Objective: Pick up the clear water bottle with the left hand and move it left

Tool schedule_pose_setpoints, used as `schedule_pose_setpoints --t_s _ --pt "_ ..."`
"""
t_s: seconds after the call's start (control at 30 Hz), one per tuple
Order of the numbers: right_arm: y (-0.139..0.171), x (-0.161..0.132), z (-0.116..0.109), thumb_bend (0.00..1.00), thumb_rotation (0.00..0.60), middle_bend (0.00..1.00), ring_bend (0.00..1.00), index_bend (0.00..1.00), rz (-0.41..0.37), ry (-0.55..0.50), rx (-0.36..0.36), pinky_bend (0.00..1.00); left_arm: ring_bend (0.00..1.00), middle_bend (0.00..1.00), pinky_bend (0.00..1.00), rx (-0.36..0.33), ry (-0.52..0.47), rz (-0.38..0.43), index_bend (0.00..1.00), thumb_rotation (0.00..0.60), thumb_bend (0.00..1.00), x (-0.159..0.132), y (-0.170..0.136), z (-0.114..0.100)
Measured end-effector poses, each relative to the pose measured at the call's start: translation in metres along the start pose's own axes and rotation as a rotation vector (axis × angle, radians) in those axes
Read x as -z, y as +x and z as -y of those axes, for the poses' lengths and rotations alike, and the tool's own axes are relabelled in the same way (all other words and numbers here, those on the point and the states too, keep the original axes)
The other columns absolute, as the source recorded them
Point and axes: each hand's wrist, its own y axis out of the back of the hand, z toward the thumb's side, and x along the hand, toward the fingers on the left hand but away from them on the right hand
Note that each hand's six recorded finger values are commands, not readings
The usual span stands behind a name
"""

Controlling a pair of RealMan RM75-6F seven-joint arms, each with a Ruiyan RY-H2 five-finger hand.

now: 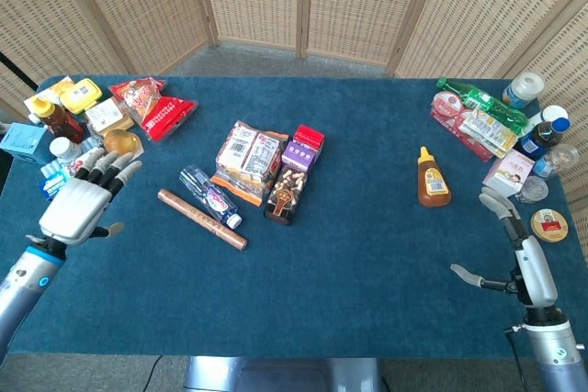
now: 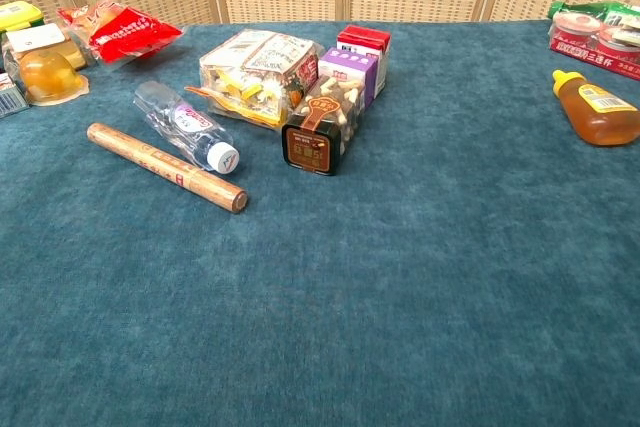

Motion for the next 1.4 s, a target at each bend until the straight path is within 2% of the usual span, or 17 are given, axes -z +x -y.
schedule_pose_setpoints --t_s 0.2,0.37,0.8,1.23,1.4 --pt "0.0 0.0 0.002 0.0 0.6 0.06 0.0 0.11 -0.003 -0.003 -0.005 0.0 0.0 0.0 0.04 0.049 0.059 0.018 0.0 0.6 0.0 -0.009 0.028 0.012" --pt "-0.001 -0.001 0.002 0.0 0.6 0.07 0.0 0.11 -0.005 -0.005 -0.007 0.0 0.06 0.0 0.1 0.083 0.106 0.032 0.02 0.6 0.0 -0.015 0.046 0.022" --pt "-0.002 -0.003 -0.004 0.0 0.6 0.09 0.0 0.12 -0.015 -0.031 0.015 0.0 0.1 0.0 0.12 0.176 0.16 0.027 0.03 0.6 0.0 -0.035 0.088 0.047" --pt "0.001 -0.006 -0.011 0.0 0.6 0.09 0.0 0.12 -0.028 -0.053 0.033 0.0 0.11 0.05 0.13 0.185 0.185 0.02 0.04 0.6 0.0 -0.058 0.122 0.047" --pt "0.001 -0.005 -0.013 0.0 0.6 0.09 0.0 0.12 -0.028 -0.063 0.039 0.0 0.11 0.07 0.15 0.211 0.201 0.014 0.04 0.6 0.0 -0.063 0.126 0.056"
